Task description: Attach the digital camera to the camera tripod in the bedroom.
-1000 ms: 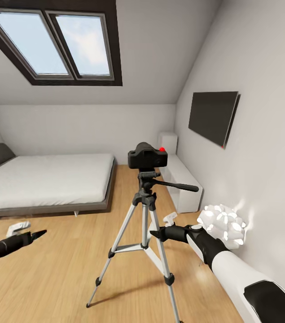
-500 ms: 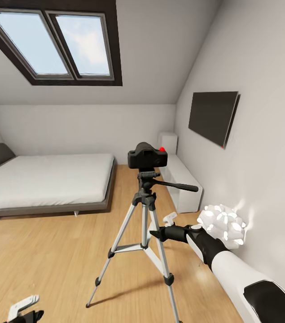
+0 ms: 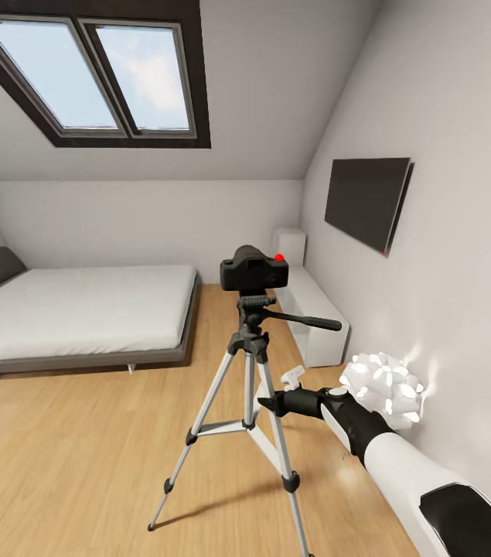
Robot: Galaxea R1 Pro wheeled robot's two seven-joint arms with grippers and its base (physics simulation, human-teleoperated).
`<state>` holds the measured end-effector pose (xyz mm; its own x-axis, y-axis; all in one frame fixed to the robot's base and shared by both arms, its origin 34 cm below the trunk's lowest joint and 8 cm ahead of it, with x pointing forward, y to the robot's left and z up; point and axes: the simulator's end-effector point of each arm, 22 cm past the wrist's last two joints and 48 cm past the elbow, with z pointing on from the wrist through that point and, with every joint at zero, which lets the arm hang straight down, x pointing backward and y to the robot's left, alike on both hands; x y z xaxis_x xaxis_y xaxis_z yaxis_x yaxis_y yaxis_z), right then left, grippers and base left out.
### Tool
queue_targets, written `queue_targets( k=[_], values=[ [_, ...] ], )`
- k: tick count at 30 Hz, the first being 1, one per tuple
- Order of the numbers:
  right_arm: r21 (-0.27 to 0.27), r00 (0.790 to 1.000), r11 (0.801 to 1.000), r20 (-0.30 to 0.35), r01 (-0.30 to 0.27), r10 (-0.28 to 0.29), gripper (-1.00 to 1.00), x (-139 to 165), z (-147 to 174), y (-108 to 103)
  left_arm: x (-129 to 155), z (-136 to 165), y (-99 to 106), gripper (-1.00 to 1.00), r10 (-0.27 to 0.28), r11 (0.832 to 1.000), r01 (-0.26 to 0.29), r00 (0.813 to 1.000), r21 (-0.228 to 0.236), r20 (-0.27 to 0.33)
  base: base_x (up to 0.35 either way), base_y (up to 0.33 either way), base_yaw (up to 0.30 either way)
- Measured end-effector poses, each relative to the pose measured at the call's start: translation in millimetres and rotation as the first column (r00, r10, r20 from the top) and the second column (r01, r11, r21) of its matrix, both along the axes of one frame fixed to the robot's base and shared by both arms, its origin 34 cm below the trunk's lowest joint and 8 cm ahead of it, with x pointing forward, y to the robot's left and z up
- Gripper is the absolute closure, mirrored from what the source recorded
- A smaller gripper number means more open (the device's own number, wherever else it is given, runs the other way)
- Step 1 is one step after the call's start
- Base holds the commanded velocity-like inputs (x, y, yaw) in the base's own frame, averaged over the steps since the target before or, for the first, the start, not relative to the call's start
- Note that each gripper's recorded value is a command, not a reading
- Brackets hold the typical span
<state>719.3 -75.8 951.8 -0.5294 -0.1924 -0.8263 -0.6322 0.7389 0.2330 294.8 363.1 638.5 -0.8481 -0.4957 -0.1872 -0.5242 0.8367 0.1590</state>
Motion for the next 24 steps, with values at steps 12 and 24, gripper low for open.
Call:
queue_targets(
  k=[12, 24],
  values=[
    [-0.005, 1.0, 1.0, 0.001, 0.003, -0.003, 1.0, 0.5, -0.5, -0.9, -51.4, -11.2, -29.4, -1.0, 0.164, 0.985, -0.166, 0.985, -0.045, -0.049, 0.0, 0.0, 0.0],
    [-0.015, 1.0, 1.0, 0.001, 0.0, 0.0, 1.0, 0.1, -2.0, -1.0, -54.0, -12.4, -37.8, -1.0, 0.179, 0.982, -0.182, 0.983, -0.057, -0.049, 0.0, 0.0, 0.0]
  ],
)
